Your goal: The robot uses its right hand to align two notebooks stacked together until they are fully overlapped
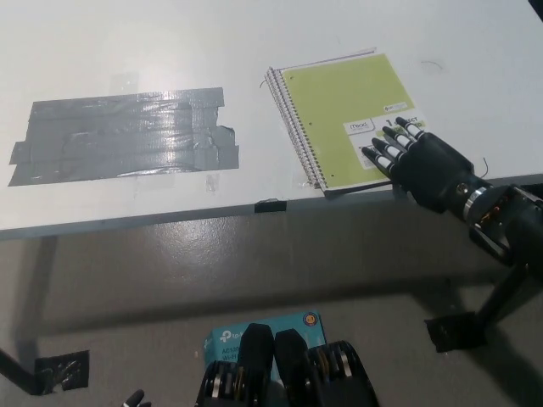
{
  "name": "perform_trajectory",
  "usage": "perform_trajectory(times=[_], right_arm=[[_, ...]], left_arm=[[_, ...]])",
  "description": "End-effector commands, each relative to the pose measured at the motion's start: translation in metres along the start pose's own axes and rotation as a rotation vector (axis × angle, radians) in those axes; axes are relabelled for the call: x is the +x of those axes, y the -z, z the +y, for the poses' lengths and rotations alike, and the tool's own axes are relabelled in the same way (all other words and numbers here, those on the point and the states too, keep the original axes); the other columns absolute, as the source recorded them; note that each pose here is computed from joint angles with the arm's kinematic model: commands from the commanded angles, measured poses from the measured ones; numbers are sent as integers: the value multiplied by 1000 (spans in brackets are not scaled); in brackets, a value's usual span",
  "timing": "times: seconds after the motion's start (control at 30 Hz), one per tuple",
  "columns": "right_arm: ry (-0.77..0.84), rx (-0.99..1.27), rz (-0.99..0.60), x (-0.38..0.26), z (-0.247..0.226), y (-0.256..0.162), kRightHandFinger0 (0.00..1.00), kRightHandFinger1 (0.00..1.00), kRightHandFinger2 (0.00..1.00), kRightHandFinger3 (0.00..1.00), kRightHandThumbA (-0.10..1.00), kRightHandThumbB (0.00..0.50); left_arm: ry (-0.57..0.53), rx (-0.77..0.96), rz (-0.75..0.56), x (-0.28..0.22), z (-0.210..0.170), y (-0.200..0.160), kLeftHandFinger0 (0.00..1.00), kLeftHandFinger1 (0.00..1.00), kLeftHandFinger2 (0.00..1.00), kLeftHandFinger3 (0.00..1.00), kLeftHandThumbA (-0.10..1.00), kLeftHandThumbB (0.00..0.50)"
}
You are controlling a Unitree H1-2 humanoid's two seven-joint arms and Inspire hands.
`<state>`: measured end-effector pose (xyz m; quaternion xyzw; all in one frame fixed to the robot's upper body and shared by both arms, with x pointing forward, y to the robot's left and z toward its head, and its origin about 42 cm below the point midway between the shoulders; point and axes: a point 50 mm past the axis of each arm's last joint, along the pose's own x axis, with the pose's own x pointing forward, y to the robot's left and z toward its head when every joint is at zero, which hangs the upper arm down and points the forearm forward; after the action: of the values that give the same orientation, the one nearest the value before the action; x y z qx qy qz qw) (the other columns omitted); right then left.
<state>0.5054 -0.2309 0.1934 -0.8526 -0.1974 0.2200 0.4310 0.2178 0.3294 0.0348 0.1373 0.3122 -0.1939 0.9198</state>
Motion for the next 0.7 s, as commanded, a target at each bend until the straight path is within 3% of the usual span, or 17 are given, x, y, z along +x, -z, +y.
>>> perform_trajectory(times=[0.0, 0.2, 0.33, 0.47, 0.53, 0.67], right_arm=[[-12, -9, -4, 4, -10, 10, 1000, 1000, 1000, 1000, 1000, 306], [-6, 3, 4, 9, -16, 6, 1000, 1000, 1000, 1000, 1000, 307], [-14, 22, 11, 15, -23, -1, 1000, 1000, 1000, 1000, 1000, 334], [-17, 34, 13, 16, -26, -4, 1000, 1000, 1000, 1000, 1000, 330], [-25, 13, 13, 16, -25, -6, 1000, 1000, 1000, 1000, 1000, 317], [-33, 6, 20, 18, -27, -4, 1000, 1000, 1000, 1000, 1000, 315]], left_arm=[[4, 48, -18, -4, 8, -7, 520, 547, 629, 1000, 1000, 500], [2, 49, -20, -7, 8, -11, 542, 564, 638, 1000, 1000, 500], [-5, 40, -13, -6, 9, -10, 552, 559, 624, 1000, 1000, 500], [-2, 44, -17, -6, 9, -10, 523, 545, 628, 1000, 1000, 500], [4, 43, -15, -7, 7, -10, 561, 570, 633, 1000, 1000, 500], [6, 50, -21, -6, 7, -10, 513, 545, 637, 1000, 1000, 500]])
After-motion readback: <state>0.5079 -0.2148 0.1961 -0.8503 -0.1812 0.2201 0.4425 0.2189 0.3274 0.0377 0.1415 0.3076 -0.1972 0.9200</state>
